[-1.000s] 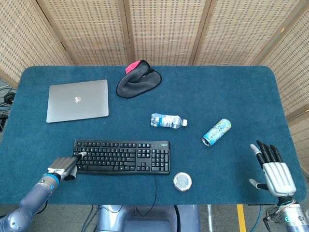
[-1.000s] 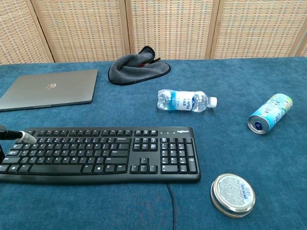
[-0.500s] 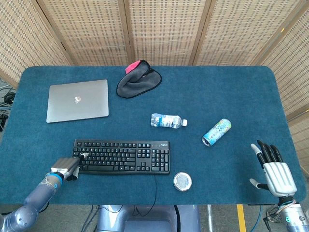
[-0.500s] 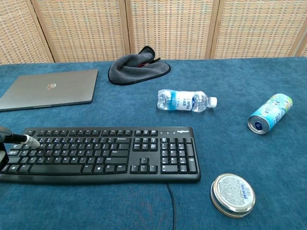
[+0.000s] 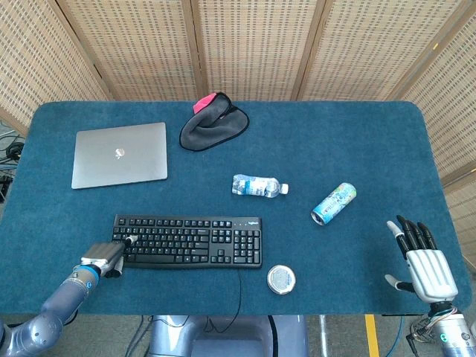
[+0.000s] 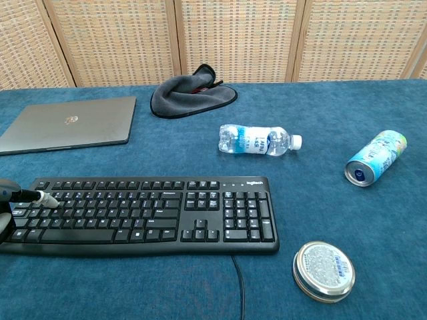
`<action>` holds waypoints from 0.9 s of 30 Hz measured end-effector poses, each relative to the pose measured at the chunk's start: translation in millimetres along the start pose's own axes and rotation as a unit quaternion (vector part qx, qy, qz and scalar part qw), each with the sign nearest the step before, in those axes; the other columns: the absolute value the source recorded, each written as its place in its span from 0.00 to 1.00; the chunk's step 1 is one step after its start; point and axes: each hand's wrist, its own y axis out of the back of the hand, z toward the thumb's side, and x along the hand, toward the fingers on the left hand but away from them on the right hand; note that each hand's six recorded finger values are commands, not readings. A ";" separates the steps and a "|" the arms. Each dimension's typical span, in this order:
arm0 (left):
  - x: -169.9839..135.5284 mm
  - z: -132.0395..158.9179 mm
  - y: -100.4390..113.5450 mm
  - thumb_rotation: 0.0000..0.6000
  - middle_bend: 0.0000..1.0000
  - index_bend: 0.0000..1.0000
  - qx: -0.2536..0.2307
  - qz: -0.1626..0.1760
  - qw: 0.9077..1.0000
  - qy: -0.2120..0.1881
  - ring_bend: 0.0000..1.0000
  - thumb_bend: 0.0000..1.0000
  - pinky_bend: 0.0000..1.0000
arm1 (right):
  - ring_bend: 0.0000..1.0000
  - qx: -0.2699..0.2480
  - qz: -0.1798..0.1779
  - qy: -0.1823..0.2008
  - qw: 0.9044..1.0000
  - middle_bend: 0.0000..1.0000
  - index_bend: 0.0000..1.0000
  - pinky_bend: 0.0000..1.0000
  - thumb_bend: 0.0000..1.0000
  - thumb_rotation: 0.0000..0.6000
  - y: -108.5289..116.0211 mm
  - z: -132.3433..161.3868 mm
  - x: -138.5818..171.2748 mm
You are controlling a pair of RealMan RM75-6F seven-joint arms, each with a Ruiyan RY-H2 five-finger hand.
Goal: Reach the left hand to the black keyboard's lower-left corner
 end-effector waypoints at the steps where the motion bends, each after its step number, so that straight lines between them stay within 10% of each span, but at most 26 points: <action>1: 0.3 0.1 -0.1 1.00 0.67 0.00 0.000 -0.001 1.000 0.000 0.64 0.88 0.39 | 0.00 0.000 0.000 0.000 1.000 0.00 0.00 0.00 0.02 1.00 0.1 0.1 0.2; 12: -4.9 4.1 5.9 1.00 0.67 0.00 -0.009 0.012 1.000 -0.013 0.64 0.88 0.39 | 0.00 0.002 0.000 0.001 1.000 0.00 0.00 0.00 0.02 1.00 -0.3 0.4 0.2; 16: -16.2 7.5 18.1 1.00 0.65 0.00 -0.012 0.040 0.999 -0.027 0.63 0.74 0.39 | 0.00 0.004 0.001 0.002 1.000 0.00 0.00 0.00 0.02 1.00 -1.1 0.9 0.2; 21: -36.9 8.1 36.4 1.00 0.32 0.00 -0.023 0.099 0.994 -0.045 0.38 0.52 0.36 | 0.00 0.005 0.002 0.001 1.000 0.00 0.00 0.00 0.02 1.00 -1.9 0.9 0.0; 27: -61.5 -3.2 49.5 1.00 0.00 0.00 -0.047 0.199 0.977 -0.060 0.01 0.31 0.06 | 0.00 0.007 0.003 0.000 1.000 0.00 0.00 0.00 0.02 1.00 -2.6 0.4 -0.3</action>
